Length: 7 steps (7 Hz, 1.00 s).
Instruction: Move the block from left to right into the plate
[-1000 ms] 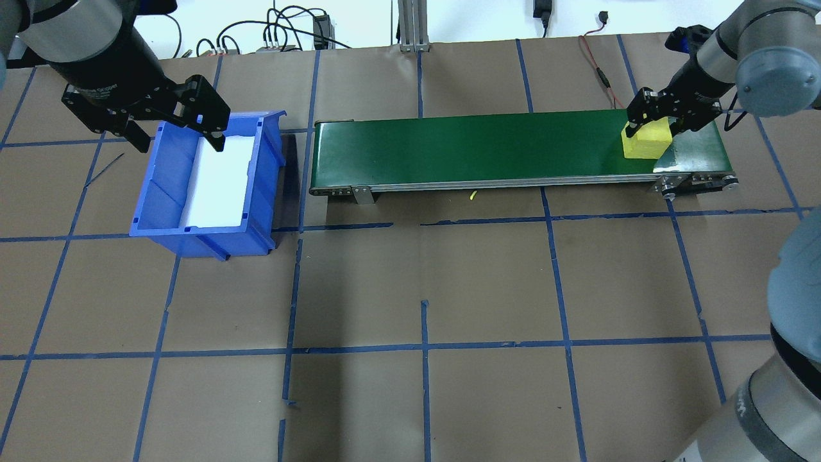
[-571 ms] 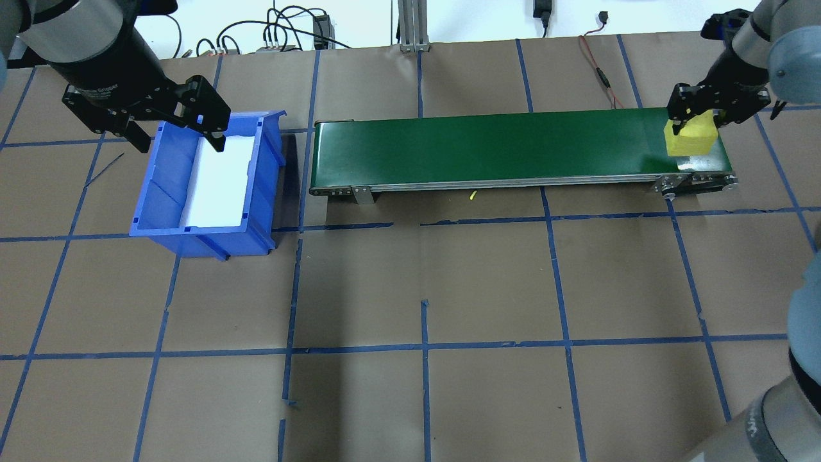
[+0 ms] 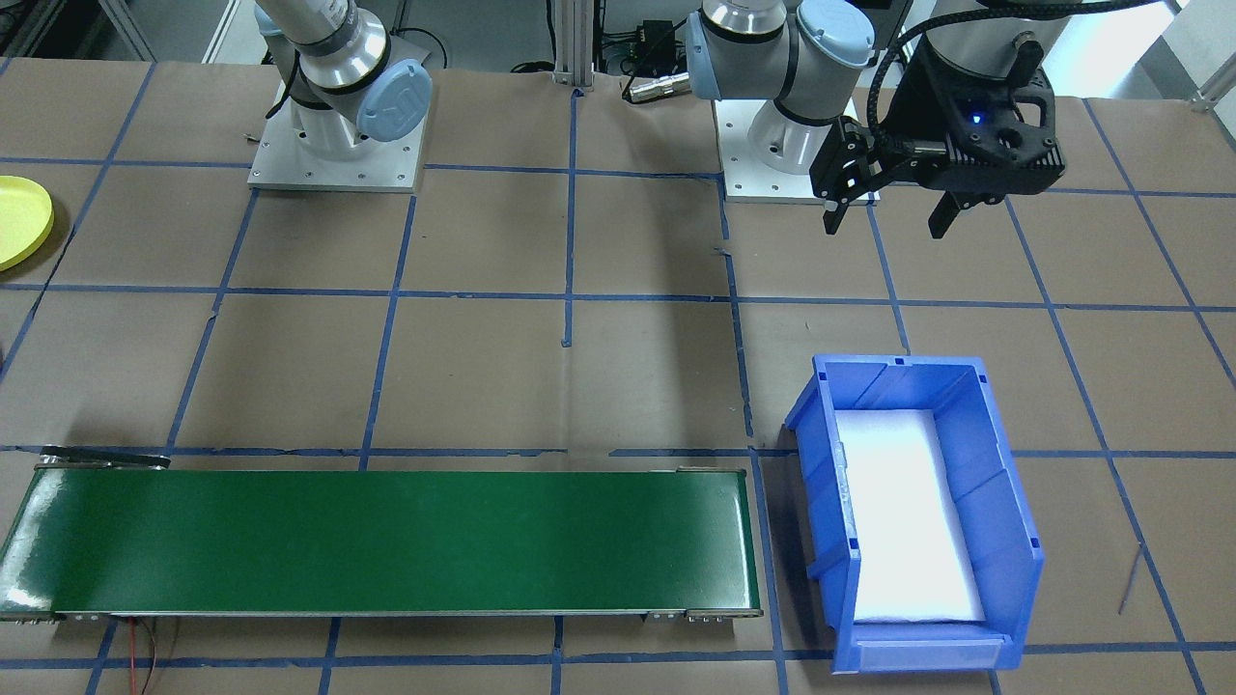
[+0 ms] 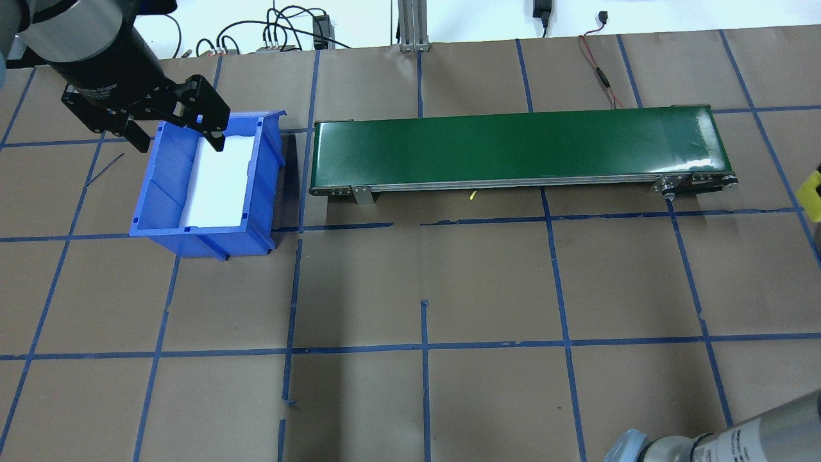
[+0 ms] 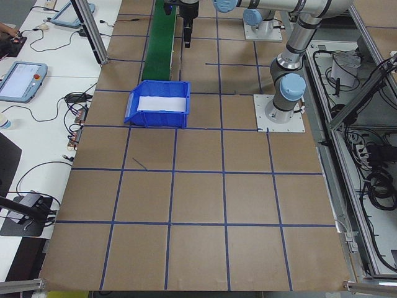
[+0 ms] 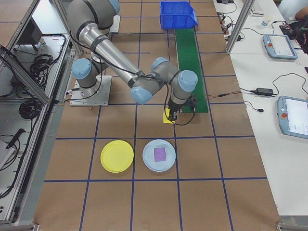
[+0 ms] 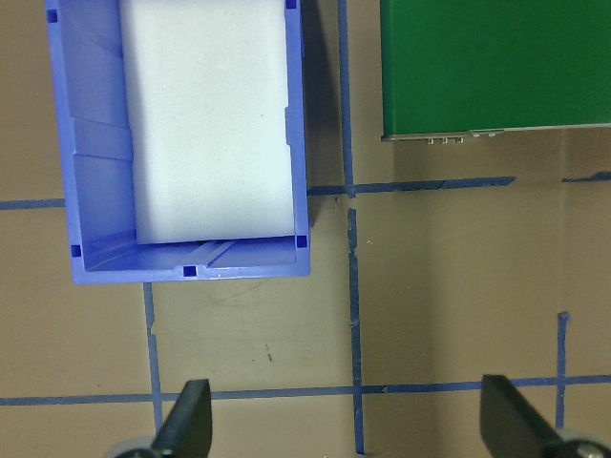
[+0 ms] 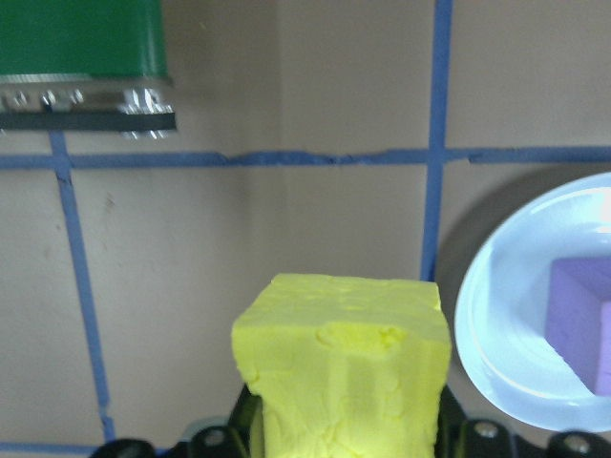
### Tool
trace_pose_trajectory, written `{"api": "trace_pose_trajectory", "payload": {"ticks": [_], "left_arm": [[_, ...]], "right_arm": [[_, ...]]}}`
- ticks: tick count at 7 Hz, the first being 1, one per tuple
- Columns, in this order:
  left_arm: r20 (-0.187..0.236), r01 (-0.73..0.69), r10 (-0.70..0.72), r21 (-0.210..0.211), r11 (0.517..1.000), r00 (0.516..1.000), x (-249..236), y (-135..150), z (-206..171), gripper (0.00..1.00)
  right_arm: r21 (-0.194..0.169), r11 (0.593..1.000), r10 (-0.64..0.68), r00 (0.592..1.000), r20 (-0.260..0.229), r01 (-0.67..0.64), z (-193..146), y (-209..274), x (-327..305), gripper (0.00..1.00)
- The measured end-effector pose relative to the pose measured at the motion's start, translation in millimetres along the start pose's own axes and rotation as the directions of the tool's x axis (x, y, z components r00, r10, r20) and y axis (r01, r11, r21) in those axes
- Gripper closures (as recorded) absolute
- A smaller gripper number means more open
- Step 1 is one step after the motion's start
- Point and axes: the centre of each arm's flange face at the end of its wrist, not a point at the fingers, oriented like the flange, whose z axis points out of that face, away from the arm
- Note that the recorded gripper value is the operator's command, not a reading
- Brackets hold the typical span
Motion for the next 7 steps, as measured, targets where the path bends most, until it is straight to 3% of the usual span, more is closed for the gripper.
{"api": "trace_pose_trajectory", "payload": {"ticks": [2, 4, 5, 6, 7], "left_arm": [[0.000, 0.001, -0.001, 0.000, 1.000, 1.000, 0, 0, 0, 0.00], [0.000, 0.001, -0.001, 0.001, 1.000, 1.000, -1, 0, -1, 0.00], [0.000, 0.001, -0.001, 0.001, 1.000, 1.000, -1, 0, -1, 0.00], [0.000, 0.001, -0.001, 0.001, 1.000, 1.000, -1, 0, -1, 0.00], [0.000, 0.001, -0.001, 0.001, 1.000, 1.000, -1, 0, 0, 0.00]], "right_arm": [[-0.023, 0.998, -0.063, 0.995, 0.076, 0.065, 34, 104, 92, 0.54], [-0.001, 0.997, -0.073, 0.992, 0.108, 0.074, 68, 191, 149, 0.49], [-0.009, 0.997, -0.081, 0.991, 0.104, 0.082, 84, 214, 162, 0.21], [-0.018, 0.997, -0.079, 0.992, 0.096, 0.081, 97, 227, 171, 0.01], [-0.021, 0.997, -0.071, 0.994, 0.078, 0.073, 104, 234, 176, 0.00]]}}
